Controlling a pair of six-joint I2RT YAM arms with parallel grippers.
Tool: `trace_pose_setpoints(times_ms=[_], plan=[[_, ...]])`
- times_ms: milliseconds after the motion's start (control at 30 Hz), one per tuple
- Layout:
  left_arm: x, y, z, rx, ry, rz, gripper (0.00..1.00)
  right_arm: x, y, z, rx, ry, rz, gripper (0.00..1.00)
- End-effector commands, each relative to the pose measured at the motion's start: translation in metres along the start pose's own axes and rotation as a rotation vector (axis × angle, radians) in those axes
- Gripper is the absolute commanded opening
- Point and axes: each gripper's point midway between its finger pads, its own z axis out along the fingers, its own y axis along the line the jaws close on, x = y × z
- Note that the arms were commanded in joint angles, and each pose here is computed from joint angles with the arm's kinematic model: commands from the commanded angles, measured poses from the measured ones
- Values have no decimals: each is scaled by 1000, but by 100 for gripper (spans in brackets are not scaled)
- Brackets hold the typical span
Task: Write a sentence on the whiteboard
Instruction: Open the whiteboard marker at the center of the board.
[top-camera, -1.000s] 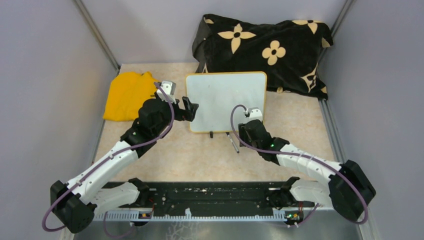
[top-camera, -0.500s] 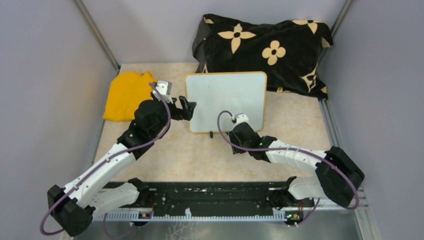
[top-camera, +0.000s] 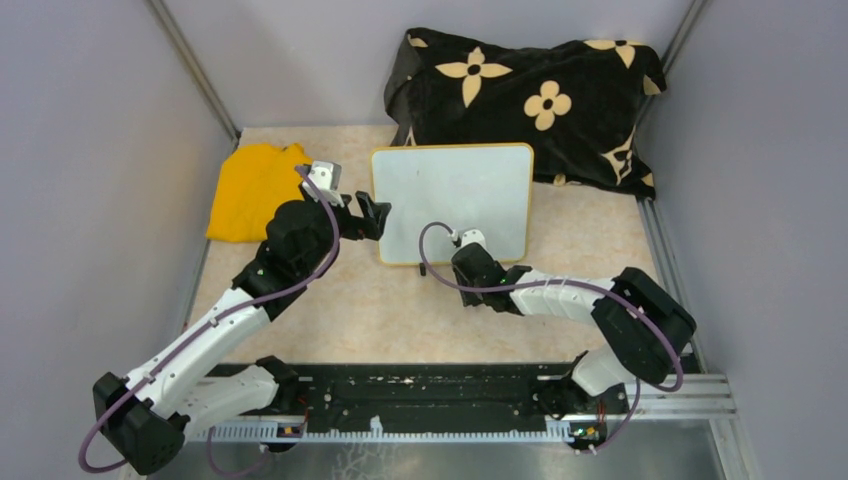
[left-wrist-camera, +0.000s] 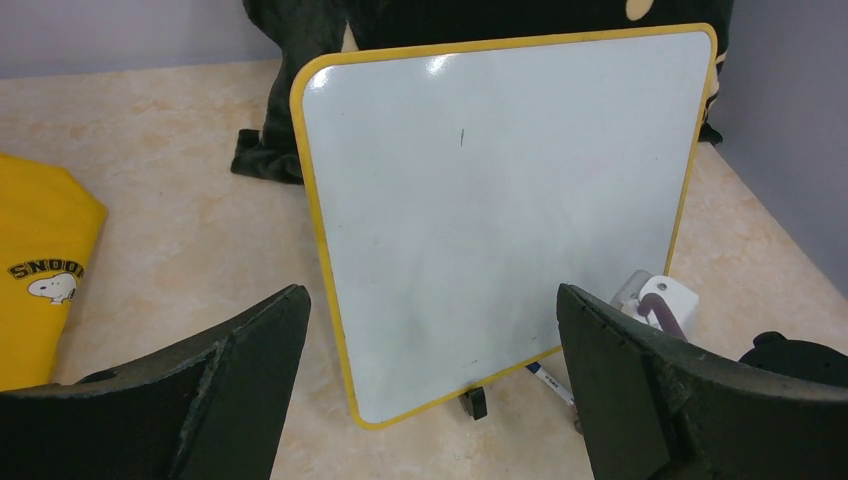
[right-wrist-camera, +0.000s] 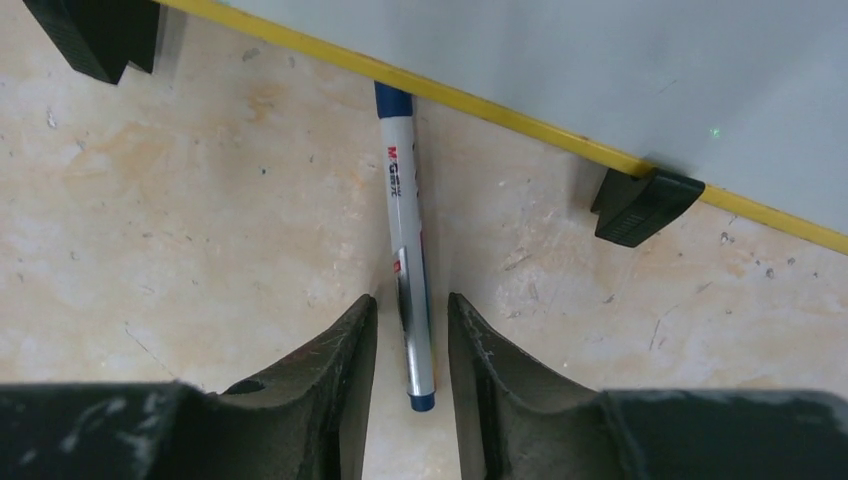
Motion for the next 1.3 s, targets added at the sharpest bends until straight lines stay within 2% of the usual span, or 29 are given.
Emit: trace_pose_setpoints(times_ms=[0,367,700,800,1000,1267], plan=[[-9,0,-3,0,-31,-3,99,-18,10,2,-18,-40,0,30],[-8,-3,-2,14,-25,-8,99,1,11,-19,-62,12,-17,10],[-7,-3,-2,15,-22,-6,99,42,16,-50,-138,141,-54,8],[-6,-3,-1,15,-18,-5,99,48,18,-52,-155,155,-44,11],[-8,-3,-2,14,-22,-6,99,36,16,-50,-119,125,-29,31],[-8,-4,-3,17,-23,-6,99,30,19,-39,-100,126,-40,39]])
